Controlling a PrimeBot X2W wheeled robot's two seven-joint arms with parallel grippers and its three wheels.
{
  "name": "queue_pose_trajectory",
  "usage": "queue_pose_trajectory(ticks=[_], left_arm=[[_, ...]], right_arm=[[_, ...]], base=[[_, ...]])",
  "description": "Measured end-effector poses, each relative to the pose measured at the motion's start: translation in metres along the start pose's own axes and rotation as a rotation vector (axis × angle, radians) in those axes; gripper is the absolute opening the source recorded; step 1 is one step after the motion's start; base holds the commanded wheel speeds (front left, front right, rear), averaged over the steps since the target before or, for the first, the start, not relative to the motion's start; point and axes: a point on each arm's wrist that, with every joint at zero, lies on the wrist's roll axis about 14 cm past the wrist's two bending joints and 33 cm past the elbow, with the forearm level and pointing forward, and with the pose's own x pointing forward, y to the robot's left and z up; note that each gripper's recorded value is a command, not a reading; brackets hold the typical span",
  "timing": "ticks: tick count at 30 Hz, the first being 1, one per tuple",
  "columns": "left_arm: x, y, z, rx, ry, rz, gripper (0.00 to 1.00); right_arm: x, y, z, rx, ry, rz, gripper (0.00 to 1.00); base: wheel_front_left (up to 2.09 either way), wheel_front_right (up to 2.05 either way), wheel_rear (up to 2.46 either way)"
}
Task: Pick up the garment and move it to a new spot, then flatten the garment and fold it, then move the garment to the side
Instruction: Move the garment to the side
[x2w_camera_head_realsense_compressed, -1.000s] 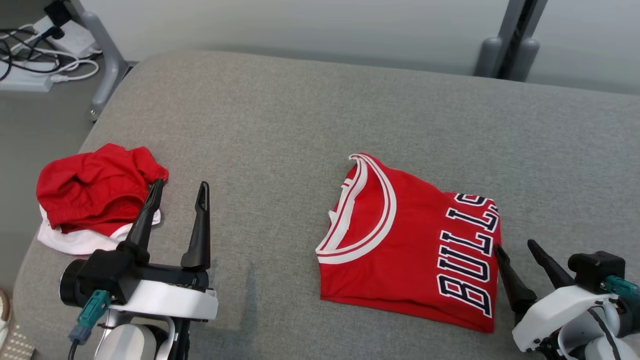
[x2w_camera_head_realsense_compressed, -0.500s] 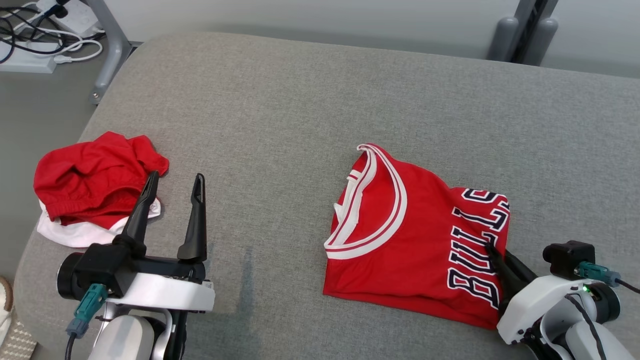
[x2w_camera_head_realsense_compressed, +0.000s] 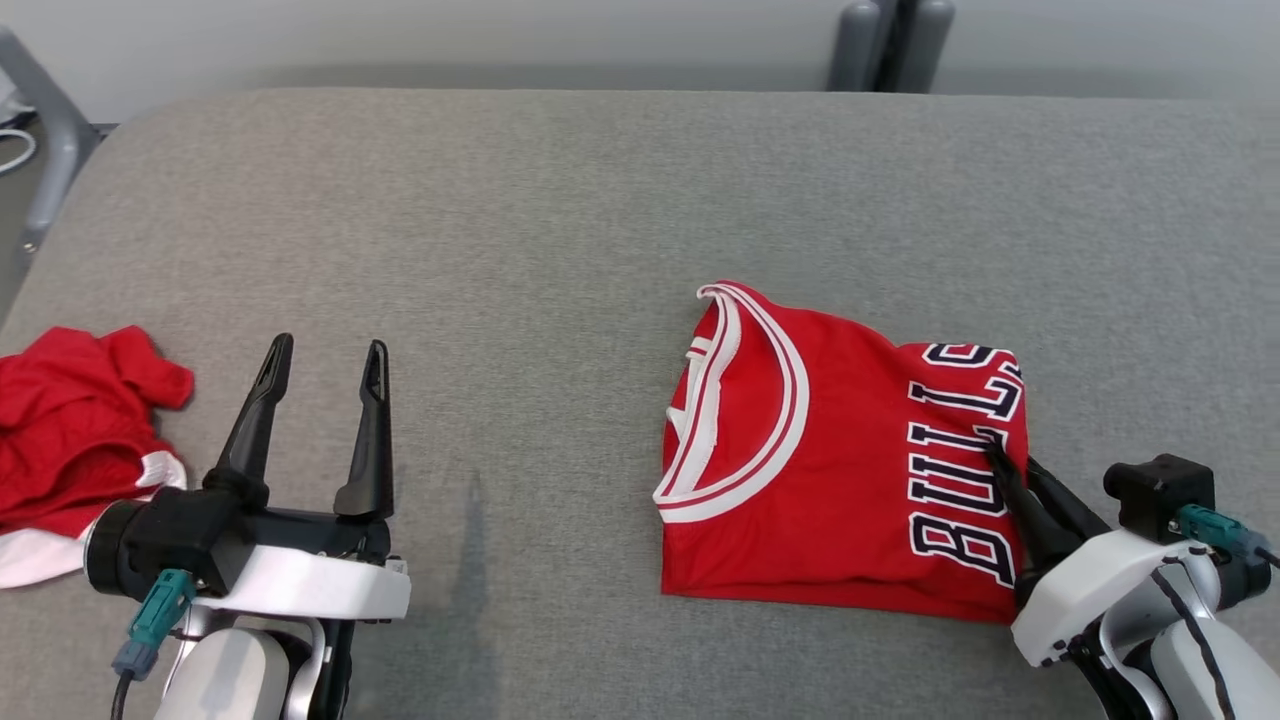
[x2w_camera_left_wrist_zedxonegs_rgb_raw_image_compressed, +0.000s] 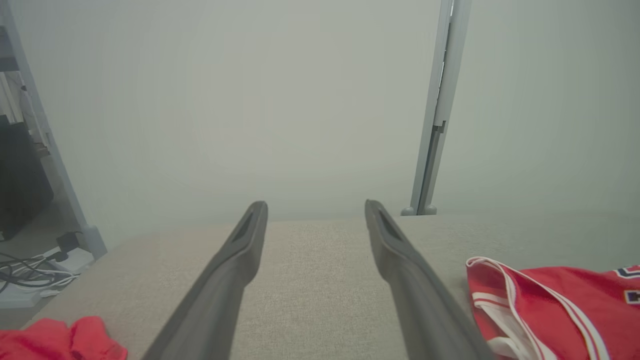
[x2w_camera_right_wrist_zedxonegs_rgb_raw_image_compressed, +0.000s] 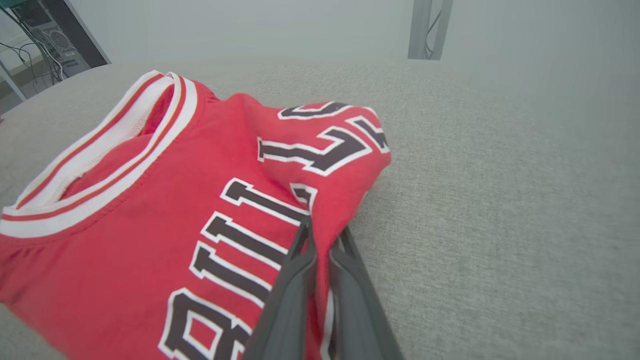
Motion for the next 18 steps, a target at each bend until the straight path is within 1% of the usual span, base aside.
queue_pose_trajectory(ticks=[5, 10, 13, 18], left_arm=[[0.018, -0.026, -0.008, -0.012, 0.007, -0.084, 1.0], [0.041, -0.054, -0.009, -0.013, -0.012, -0.171, 1.0], [0.054, -0.076, -0.012, -0.023, -0.017, -0.235, 1.0], [0.072, -0.109, -0.023, -0.036, -0.008, -0.333, 1.0]], right_arm=[[-0.007, -0.017, 0.009, -0.037, -0.019, -0.037, 0.0], [-0.005, -0.036, 0.026, -0.108, -0.047, -0.058, 0.0], [-0.011, -0.064, 0.03, -0.154, -0.039, -0.107, 0.0], [-0.03, -0.123, 0.039, -0.257, -0.018, -0.217, 0.0]], base=[[0.0, 0.0, 0.0], [0.0, 0.0, 0.0], [0.0, 0.0, 0.0], [0.0, 0.0, 0.0]])
